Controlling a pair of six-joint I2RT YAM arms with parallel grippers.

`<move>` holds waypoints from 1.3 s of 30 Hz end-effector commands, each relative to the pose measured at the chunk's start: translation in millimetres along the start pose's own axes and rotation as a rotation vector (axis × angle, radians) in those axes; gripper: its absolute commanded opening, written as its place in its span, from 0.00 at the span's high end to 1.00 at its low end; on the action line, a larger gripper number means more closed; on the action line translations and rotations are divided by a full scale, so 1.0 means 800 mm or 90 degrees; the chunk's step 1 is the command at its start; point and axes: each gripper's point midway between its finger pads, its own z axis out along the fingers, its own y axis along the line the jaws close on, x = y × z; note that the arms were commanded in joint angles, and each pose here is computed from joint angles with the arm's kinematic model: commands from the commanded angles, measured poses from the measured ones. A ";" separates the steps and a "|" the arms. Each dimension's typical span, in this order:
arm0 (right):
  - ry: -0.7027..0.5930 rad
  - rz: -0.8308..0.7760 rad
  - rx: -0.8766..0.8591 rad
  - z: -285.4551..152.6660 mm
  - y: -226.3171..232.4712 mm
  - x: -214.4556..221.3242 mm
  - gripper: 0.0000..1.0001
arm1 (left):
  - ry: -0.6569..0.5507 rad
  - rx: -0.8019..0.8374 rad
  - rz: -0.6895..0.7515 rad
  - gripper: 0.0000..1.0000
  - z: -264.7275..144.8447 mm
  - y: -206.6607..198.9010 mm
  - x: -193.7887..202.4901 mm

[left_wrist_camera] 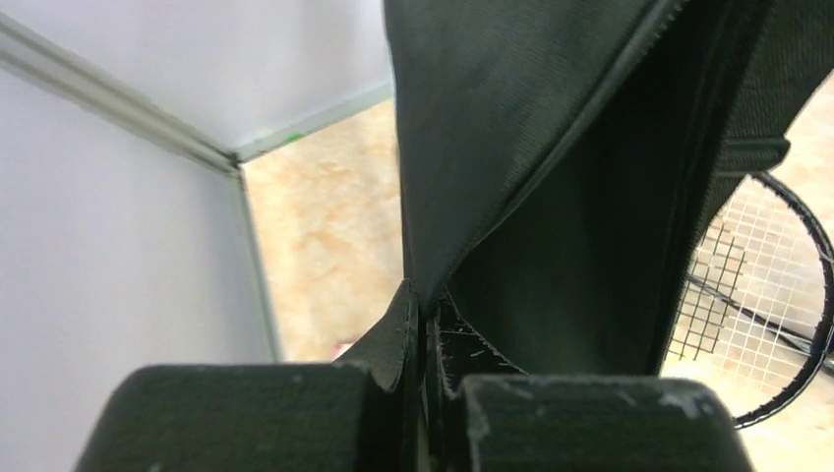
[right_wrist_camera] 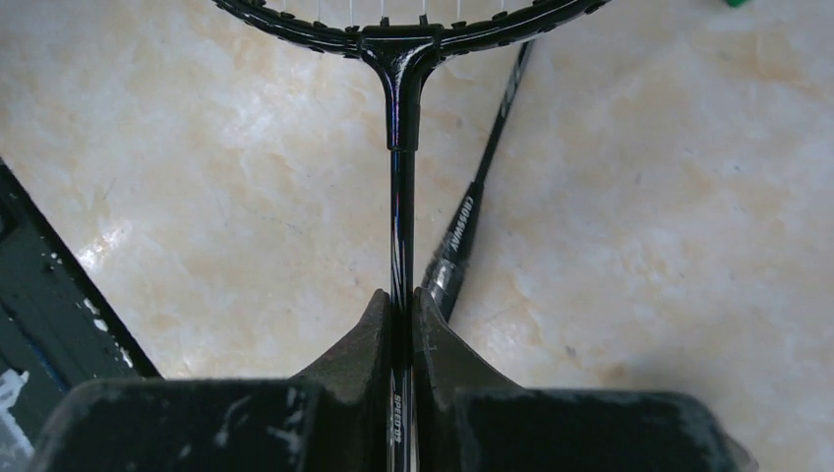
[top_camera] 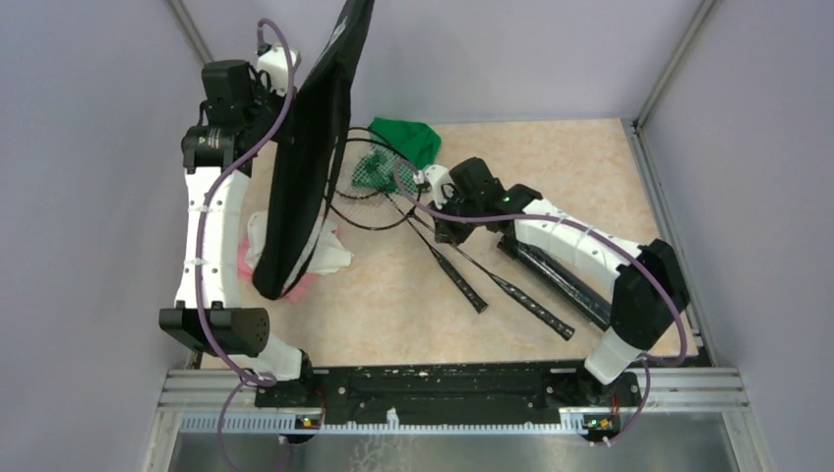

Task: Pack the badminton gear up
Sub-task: Pick up the racket from the center of the board.

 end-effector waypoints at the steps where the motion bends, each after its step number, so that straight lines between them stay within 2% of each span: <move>1: -0.084 -0.039 0.087 -0.061 -0.018 -0.036 1.00 | -0.078 0.060 -0.072 1.00 0.011 -0.026 -0.017; 10: -0.132 -0.035 0.172 -0.121 -0.051 -0.043 1.00 | -0.066 0.097 -0.144 1.00 0.042 -0.051 0.020; 20: -0.170 -0.007 0.266 -0.158 -0.092 -0.037 1.00 | -0.069 0.187 -0.224 1.00 0.059 -0.091 0.037; 25: -0.186 -0.009 0.290 -0.172 -0.096 -0.036 1.00 | -0.042 0.211 -0.267 1.00 0.075 -0.116 0.058; 31: -0.180 -0.029 0.264 -0.174 -0.085 -0.033 1.00 | -0.033 0.213 -0.280 1.00 0.097 -0.152 0.070; 39: -0.135 -0.016 0.316 -0.169 -0.104 -0.009 1.00 | -0.027 0.202 -0.338 1.00 0.127 -0.178 0.065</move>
